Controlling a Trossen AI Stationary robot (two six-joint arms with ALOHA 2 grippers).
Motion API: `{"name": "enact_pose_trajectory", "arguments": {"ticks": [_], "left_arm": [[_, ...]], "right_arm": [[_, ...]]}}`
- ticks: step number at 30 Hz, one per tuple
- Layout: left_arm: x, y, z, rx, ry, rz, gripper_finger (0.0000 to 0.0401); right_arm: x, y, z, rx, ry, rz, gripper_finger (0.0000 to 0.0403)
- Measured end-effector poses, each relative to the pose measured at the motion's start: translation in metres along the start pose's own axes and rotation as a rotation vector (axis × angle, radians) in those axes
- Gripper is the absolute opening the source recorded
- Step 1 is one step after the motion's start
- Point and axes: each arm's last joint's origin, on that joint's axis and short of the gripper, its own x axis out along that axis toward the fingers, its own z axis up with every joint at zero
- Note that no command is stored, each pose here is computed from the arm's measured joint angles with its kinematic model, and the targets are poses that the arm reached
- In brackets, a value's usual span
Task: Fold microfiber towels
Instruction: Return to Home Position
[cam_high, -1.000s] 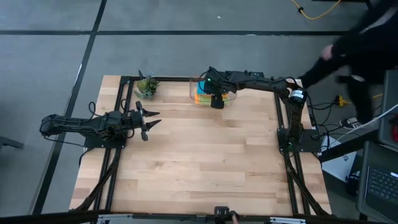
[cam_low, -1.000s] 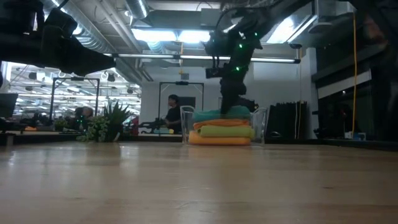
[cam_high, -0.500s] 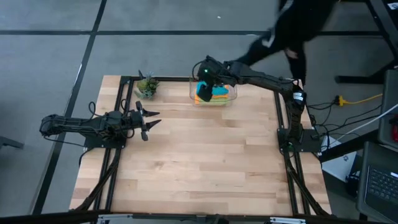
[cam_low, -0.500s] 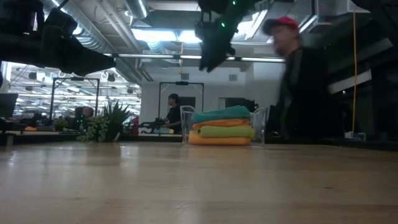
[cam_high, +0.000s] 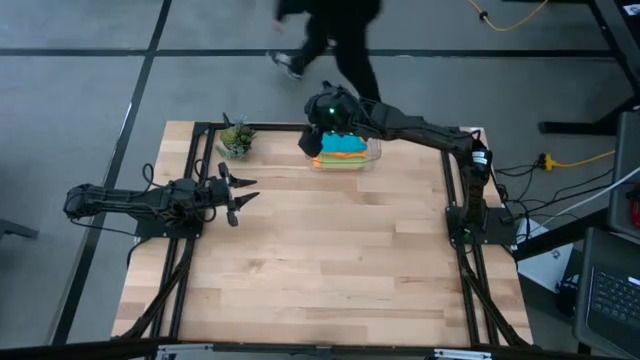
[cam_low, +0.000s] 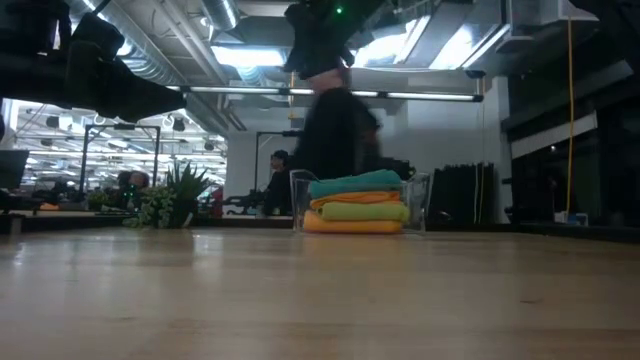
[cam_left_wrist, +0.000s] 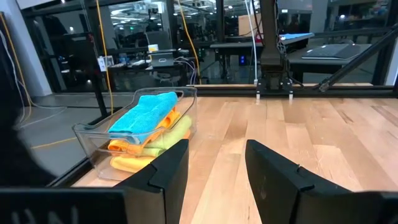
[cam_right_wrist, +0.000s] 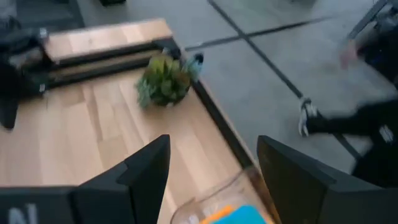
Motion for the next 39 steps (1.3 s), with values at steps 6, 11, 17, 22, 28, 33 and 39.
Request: {"name": "enact_pose_trajectory", "arguments": {"ticks": [6,11,17,22,28,33,39], "left_arm": [[0.000,0.000,0.000,0.000,0.000,0.000,0.0151],[0.000,0.000,0.000,0.000,0.001,0.000,0.0151],[0.000,0.000,0.000,0.000,0.000,0.000,0.0151],[0.000,0.000,0.000,0.000,0.000,0.000,0.0151],[0.000,0.000,0.000,0.000,0.000,0.000,0.0151],[0.000,0.000,0.000,0.000,0.000,0.000,0.0151],[0.000,0.000,0.000,0.000,0.000,0.000,0.0151]], "right_arm": [[-0.006,0.008,-0.003,0.024,0.044,0.017,0.0243],[-0.053,0.002,0.017,0.006,-0.066,0.032,0.0243],[-0.120,-0.009,0.014,-0.074,-0.139,0.073,0.0243],[-0.157,-0.031,-0.041,0.010,-0.199,0.107,0.0243],[-0.185,-0.043,-0.125,0.046,-0.537,0.414,0.0243],[-0.197,-0.044,-0.189,0.138,-0.700,0.552,0.0243],[-0.181,-0.040,-0.268,0.237,-0.706,0.478,0.0243]]}}
